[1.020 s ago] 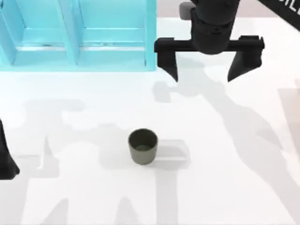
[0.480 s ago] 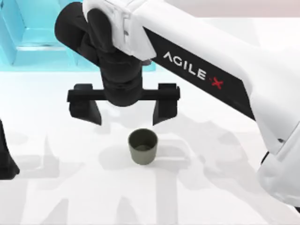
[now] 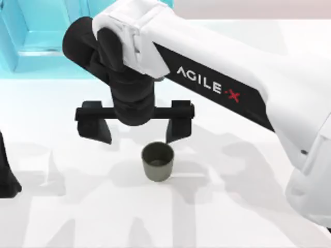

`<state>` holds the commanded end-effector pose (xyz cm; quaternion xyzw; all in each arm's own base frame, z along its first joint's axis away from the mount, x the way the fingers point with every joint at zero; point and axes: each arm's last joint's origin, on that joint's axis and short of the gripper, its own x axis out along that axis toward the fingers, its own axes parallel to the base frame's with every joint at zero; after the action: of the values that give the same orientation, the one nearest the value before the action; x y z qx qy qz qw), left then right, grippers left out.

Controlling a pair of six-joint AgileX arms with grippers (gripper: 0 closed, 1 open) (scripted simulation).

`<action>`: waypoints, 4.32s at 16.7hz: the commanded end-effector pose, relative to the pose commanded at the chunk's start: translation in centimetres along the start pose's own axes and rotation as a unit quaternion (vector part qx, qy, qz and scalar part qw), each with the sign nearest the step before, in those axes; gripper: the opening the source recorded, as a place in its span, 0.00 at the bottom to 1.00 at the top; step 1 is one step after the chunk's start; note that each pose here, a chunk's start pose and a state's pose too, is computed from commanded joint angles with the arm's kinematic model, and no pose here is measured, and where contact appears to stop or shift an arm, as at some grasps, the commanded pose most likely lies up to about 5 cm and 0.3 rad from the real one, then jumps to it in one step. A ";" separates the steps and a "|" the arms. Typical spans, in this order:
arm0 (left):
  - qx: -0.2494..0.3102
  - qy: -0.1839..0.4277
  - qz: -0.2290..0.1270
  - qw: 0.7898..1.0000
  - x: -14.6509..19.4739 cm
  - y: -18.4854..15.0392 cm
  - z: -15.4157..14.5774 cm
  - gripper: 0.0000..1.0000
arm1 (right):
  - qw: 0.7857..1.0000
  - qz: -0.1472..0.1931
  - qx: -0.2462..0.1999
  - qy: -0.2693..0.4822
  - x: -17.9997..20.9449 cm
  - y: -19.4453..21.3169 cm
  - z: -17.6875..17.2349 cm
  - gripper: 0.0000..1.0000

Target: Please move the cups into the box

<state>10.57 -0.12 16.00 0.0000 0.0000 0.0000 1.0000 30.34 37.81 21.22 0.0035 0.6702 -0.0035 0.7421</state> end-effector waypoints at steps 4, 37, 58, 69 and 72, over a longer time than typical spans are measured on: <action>0.000 0.000 0.000 1.000 0.0 0.0 0.0 1.00 | 1.000 -0.001 0.000 0.001 5.2 0.0 -0.1 1.00; 0.000 0.000 0.000 1.000 0.0 0.0 0.0 1.00 | 1.000 -0.002 0.000 0.001 5.4 -1.9 0.1 0.00; 0.000 0.000 0.000 1.000 0.0 0.0 0.0 1.00 | 1.000 -0.006 0.000 0.013 -3.6 -22.3 6.2 0.00; 0.000 0.000 0.000 1.000 0.0 0.0 0.0 1.00 | 1.000 0.014 0.001 0.020 -6.5 -48.4 2.5 0.00; 0.000 0.000 0.000 1.000 0.0 0.0 0.0 1.00 | 1.000 0.013 0.001 0.018 -6.7 -49.6 1.6 0.00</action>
<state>10.57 -0.12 16.00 0.0000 0.0000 0.0000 1.0000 30.79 -11.77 28.07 0.0132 0.6835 0.0051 0.7298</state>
